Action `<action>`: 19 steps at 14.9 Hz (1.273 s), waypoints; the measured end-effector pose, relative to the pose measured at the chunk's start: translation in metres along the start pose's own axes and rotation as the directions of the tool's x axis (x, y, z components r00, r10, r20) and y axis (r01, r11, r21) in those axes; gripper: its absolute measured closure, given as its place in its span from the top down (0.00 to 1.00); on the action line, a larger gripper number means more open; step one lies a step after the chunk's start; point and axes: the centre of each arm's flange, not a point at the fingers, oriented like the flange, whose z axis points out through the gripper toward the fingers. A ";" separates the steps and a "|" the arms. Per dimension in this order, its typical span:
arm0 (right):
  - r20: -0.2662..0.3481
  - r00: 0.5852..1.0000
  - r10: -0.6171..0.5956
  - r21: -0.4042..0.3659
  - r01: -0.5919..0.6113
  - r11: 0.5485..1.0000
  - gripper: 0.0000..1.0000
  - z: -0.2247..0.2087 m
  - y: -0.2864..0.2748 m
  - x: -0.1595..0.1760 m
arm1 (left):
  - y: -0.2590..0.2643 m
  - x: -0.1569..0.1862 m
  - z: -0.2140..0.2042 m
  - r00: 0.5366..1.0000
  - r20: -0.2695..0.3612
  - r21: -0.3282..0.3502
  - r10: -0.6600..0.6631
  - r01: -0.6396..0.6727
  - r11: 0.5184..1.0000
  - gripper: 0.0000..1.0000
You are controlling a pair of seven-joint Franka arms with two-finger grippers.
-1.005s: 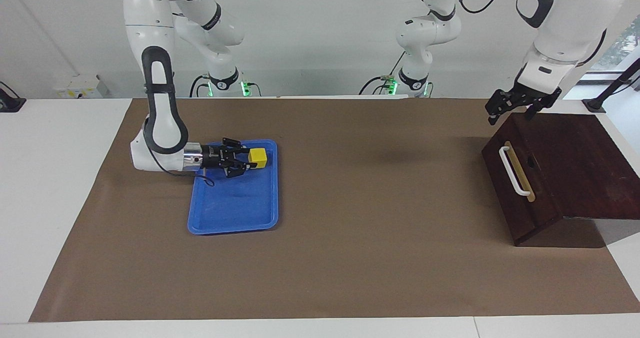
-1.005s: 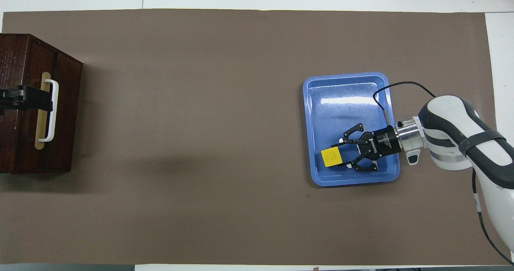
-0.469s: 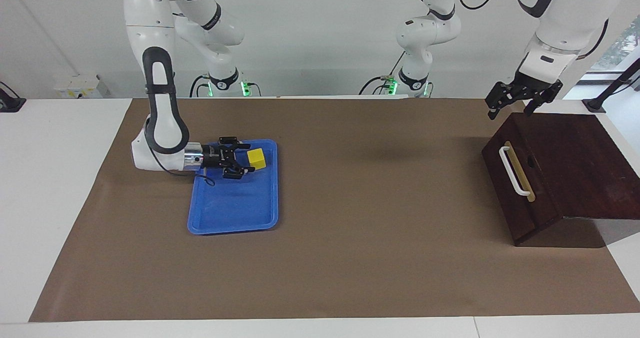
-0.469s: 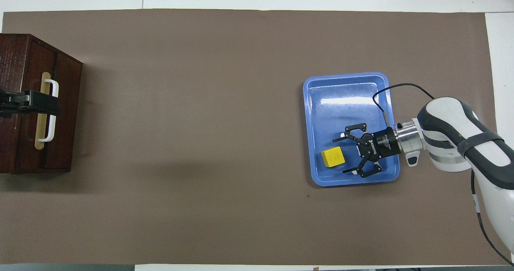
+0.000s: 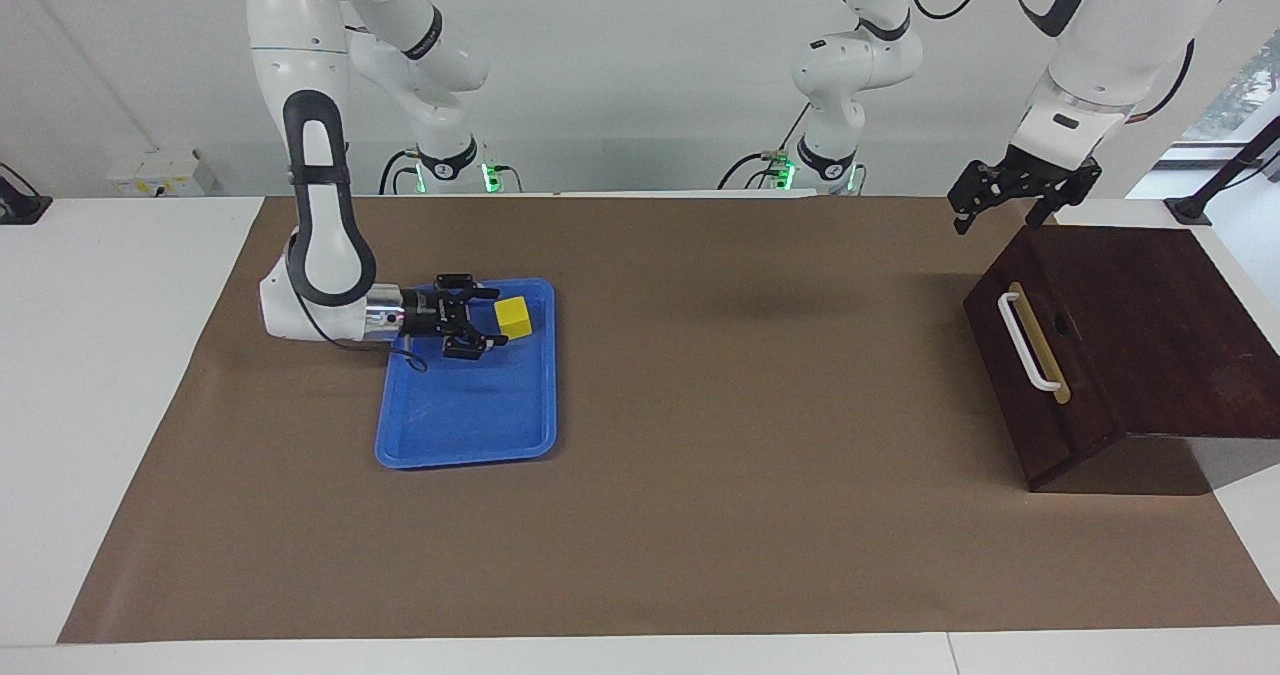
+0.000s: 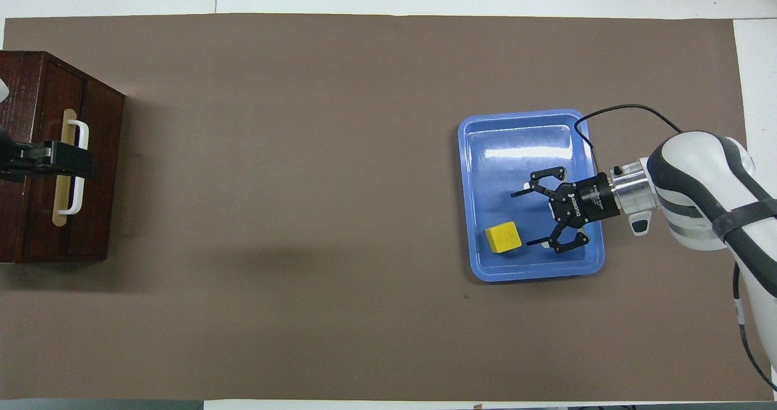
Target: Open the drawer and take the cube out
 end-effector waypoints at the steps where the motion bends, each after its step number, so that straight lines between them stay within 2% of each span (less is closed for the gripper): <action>1: -0.039 0.999 -0.019 0.000 0.019 1.000 1.00 -0.011 -0.006 -0.018 | 0.003 0.000 0.000 1.000 -0.001 0.000 0.005 -0.005 1.000 1.00; 4: -0.175 0.979 -0.108 -0.020 0.106 0.994 1.00 -0.044 -0.018 -0.067 | 0.009 0.000 -0.001 1.000 -0.008 0.000 0.017 -0.017 1.000 1.00; 8: -0.340 0.910 -0.238 -0.114 0.211 0.971 1.00 -0.081 -0.026 -0.108 | 0.011 -0.001 -0.002 1.000 -0.008 0.000 0.024 -0.024 1.000 1.00; 11: -0.397 0.833 -0.386 -0.239 0.312 0.919 1.00 -0.099 -0.029 -0.126 | 0.012 -0.001 -0.002 1.000 -0.008 -0.005 0.027 -0.028 1.000 1.00; 13: -0.412 0.756 -0.509 -0.342 0.389 0.855 1.00 -0.112 -0.029 -0.134 | 0.008 -0.002 -0.002 1.000 -0.008 -0.007 0.022 -0.022 1.000 1.00; 16: -0.390 0.623 -0.678 -0.488 0.484 0.726 1.00 -0.130 -0.029 -0.142 | 0.005 -0.002 -0.003 1.000 -0.009 -0.007 0.016 -0.016 1.000 1.00; 18: -0.347 0.522 -0.779 -0.589 0.525 0.615 1.00 -0.138 -0.028 -0.146 | 0.003 -0.002 -0.003 1.000 -0.009 -0.007 0.013 -0.013 1.000 1.00; 19: -0.312 0.459 -0.832 -0.647 0.538 0.540 1.00 -0.142 -0.027 -0.148 | 0.003 -0.002 -0.003 1.000 -0.009 -0.007 0.012 -0.012 1.000 1.00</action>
